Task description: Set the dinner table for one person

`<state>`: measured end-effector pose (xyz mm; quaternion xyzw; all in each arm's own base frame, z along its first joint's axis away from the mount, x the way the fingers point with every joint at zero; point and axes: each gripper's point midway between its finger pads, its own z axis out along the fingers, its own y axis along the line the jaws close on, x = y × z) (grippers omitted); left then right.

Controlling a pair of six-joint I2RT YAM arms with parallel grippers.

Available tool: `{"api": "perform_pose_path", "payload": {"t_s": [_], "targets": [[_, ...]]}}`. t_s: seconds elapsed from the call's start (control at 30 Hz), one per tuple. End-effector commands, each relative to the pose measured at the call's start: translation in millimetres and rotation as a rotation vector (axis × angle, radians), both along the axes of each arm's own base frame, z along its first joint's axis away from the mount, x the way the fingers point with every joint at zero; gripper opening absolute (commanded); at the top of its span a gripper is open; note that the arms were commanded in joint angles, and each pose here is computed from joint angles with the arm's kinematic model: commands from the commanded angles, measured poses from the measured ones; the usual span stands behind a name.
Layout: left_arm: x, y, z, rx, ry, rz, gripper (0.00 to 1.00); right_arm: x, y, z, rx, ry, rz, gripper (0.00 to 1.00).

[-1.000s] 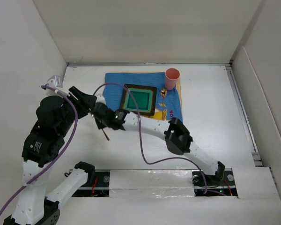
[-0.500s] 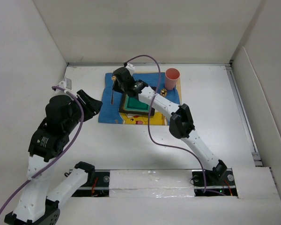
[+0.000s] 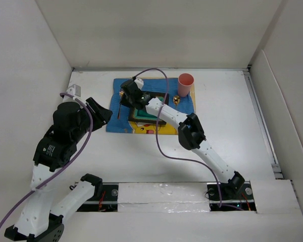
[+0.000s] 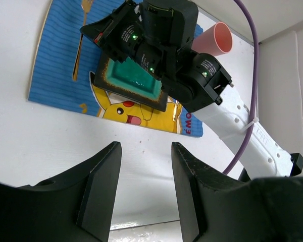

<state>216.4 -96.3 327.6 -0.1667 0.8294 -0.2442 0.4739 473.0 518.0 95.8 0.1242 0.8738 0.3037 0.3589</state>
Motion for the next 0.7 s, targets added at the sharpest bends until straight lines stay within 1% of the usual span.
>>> {"api": "perform_pose_path", "payload": {"t_s": [0.0, 0.3, 0.37, 0.47, 0.57, 0.6, 0.67], "targets": [[3.1, -1.1, 1.8, -0.003, -0.015, 0.001, 0.41, -2.5, 17.0, 3.8, 0.055, -0.023, 0.009, 0.00], [1.2, 2.6, -1.0, 0.005, -0.011, 0.015, 0.41, -4.8, 16.5, -15.3, 0.028, -0.005, 0.023, 0.00], [1.0, 3.5, -1.7, 0.008, -0.010, 0.019, 0.41, -6.1, 15.9, -20.5, 0.022, 0.004, 0.025, 0.01], [0.5, 4.3, -3.9, 0.011, -0.008, 0.021, 0.41, -13.5, 18.3, -25.4, 0.012, 0.013, 0.039, 0.07], [1.1, 5.4, -5.1, 0.013, -0.006, 0.030, 0.41, -15.0, 16.7, -28.8, 0.009, 0.016, 0.040, 0.14], [1.0, 5.7, -4.7, 0.012, -0.007, 0.032, 0.41, -15.4, 16.7, -27.5, 0.011, 0.015, 0.041, 0.18], [0.2, 6.5, -3.1, 0.009, -0.013, 0.035, 0.41, -15.3, 16.7, -25.4, 0.012, 0.013, 0.042, 0.22]]}}
